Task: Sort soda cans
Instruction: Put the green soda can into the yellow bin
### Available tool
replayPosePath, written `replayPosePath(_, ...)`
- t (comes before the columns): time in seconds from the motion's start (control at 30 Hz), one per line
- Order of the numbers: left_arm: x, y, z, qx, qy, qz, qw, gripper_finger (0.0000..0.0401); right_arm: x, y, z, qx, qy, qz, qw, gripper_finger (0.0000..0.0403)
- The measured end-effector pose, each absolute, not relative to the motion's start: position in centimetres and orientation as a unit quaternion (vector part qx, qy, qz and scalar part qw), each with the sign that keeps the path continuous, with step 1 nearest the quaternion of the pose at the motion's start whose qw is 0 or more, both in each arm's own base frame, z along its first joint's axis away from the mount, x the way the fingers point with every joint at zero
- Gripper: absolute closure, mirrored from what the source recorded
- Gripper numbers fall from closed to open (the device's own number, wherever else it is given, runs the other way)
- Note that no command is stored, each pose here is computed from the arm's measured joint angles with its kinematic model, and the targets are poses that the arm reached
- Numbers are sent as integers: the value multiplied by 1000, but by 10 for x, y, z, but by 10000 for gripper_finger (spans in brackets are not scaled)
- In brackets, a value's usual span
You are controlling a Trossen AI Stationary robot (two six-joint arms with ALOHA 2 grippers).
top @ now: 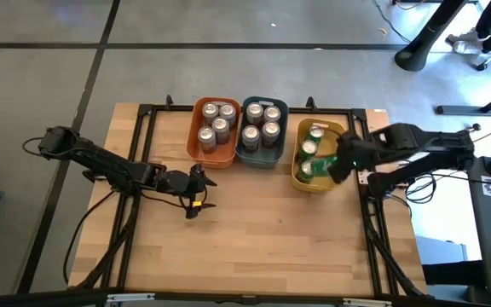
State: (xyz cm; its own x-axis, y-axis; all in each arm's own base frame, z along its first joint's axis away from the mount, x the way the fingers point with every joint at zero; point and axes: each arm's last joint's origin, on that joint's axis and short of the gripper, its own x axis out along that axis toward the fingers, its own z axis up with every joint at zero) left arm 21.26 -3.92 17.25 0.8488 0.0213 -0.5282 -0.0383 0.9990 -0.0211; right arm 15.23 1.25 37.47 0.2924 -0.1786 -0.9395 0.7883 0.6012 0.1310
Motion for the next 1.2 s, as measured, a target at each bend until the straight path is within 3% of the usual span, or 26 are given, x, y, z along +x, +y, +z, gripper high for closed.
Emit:
replayPosePath(0.33, 212, -39, 172, -19, 276, 17, 961, 54, 162, -47, 366, 259, 508, -421, 705, 131)
replayPosePath(0.63, 212, -39, 172, -19, 276, 16, 961, 54, 171, -80, 318, 249, 610, -410, 631, 130)
replayPosePath(1.2, 212, -39, 172, -18, 276, 16, 961, 54, 204, -126, 246, 241, 658, -396, 593, 126)
